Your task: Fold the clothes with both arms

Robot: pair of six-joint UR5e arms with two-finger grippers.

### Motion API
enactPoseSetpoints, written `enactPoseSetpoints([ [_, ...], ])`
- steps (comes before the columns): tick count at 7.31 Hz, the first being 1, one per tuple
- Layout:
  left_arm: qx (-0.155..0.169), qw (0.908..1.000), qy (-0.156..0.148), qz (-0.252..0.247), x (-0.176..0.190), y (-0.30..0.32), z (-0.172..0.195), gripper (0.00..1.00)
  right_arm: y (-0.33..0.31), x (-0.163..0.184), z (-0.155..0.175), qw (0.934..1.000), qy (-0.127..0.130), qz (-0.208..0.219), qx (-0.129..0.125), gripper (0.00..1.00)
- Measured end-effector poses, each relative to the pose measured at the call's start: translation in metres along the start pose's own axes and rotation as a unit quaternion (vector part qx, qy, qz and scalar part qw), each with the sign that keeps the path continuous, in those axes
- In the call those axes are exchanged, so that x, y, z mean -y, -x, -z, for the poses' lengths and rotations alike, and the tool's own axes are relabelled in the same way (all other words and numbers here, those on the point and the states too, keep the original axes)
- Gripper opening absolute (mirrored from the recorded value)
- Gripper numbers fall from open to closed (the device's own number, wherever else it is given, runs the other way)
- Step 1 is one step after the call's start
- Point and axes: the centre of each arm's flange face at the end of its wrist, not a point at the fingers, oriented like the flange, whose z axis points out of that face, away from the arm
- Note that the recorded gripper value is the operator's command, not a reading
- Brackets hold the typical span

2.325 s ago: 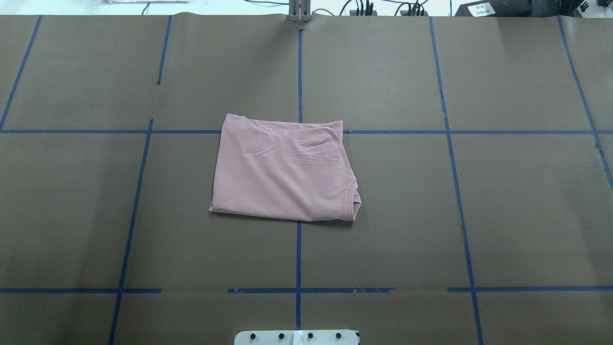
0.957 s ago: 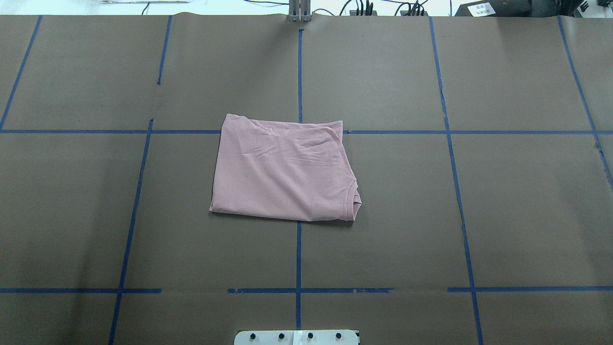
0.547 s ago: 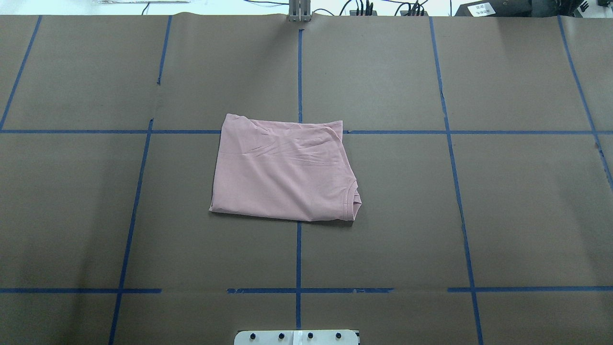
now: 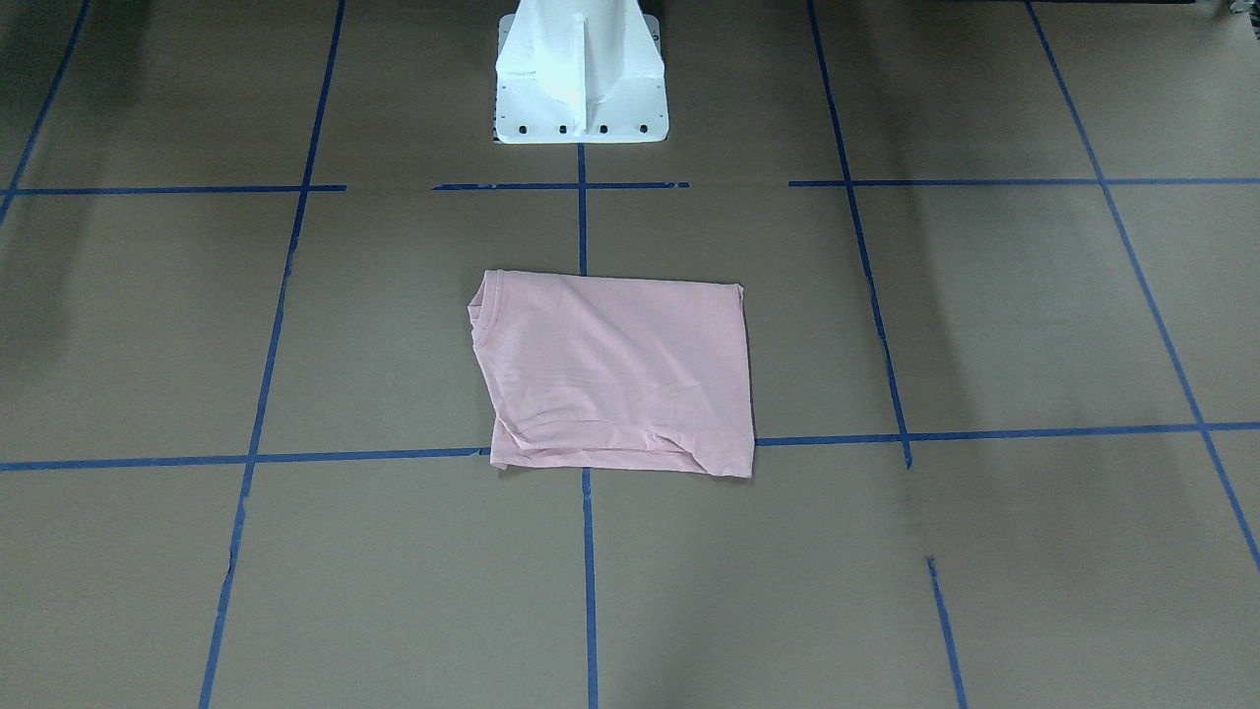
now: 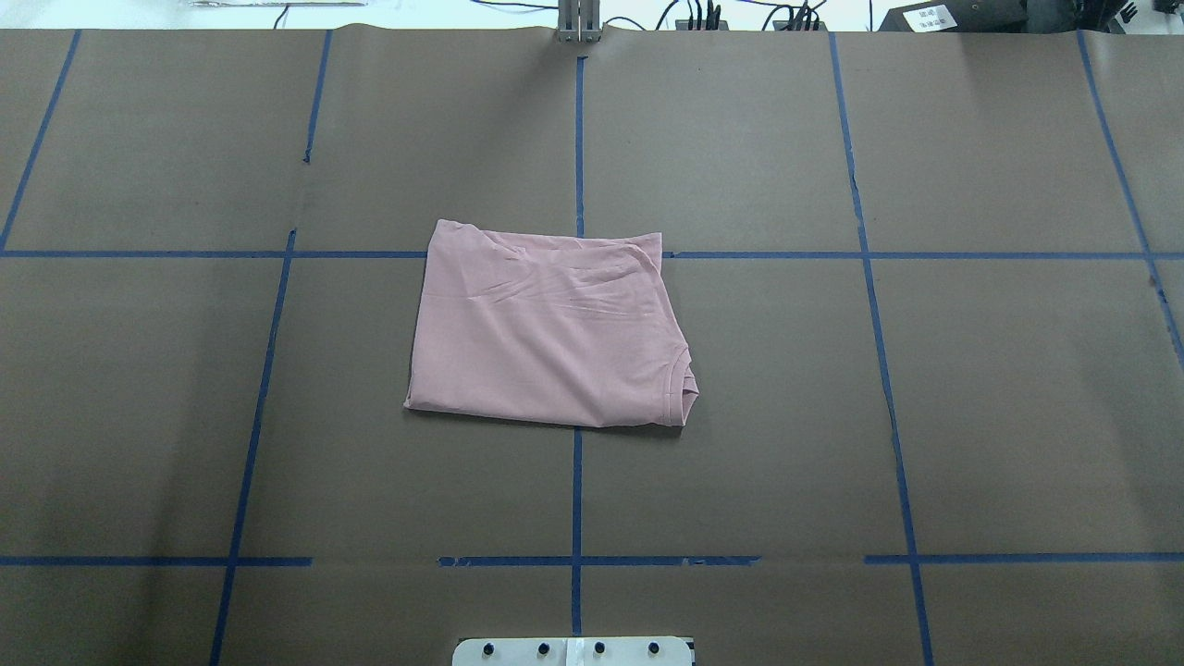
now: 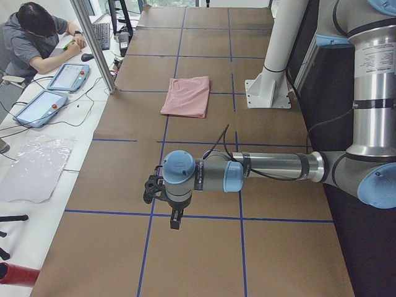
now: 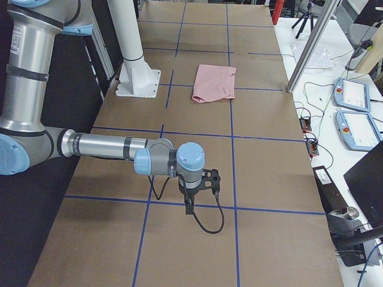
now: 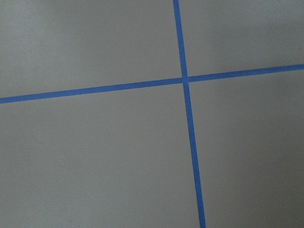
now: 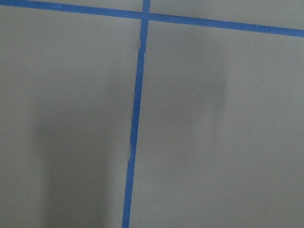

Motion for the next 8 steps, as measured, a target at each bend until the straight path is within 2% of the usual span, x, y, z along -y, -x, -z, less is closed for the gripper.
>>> enactPoseSetpoints([
  [8,0.000,1.0000,0.001,0.002,-0.0012,0.0008,-0.0005,1.00,0.0025,0.0008,0.0028,1.0000,-0.003,0.000,0.000,1.00],
])
